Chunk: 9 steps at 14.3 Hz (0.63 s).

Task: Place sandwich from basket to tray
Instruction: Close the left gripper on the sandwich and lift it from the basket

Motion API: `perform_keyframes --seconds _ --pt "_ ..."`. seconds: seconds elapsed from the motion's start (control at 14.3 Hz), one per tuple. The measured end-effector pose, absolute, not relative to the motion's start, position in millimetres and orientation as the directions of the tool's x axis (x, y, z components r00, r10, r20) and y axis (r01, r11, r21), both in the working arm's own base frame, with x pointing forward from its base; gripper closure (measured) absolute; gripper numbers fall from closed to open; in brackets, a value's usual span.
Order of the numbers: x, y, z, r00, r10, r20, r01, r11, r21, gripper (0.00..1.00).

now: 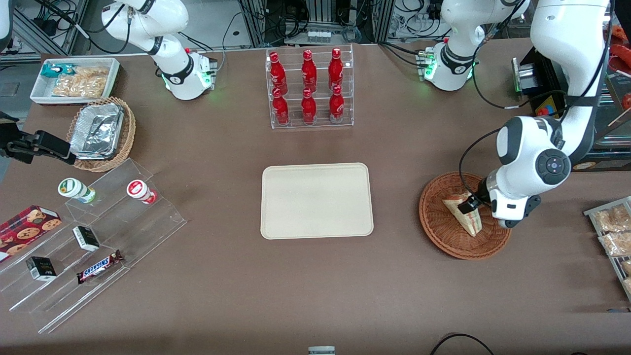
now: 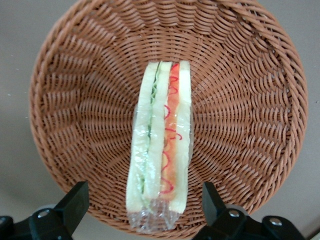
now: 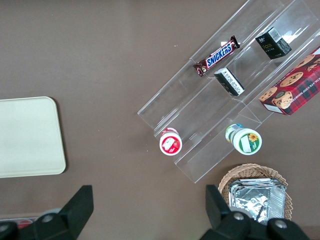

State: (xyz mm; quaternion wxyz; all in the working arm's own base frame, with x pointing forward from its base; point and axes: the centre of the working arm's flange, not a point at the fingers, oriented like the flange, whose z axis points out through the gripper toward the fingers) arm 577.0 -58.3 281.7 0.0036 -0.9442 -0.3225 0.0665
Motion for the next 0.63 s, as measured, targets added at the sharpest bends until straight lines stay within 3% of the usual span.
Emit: perform_keyframes --seconds 0.42,0.63 --pt "577.3 -58.5 252.3 0.776 0.614 -0.145 0.613 -0.788 -0.057 0.03" --pt "577.7 -58.6 249.0 0.775 0.615 -0.145 0.614 -0.787 -0.055 0.35"
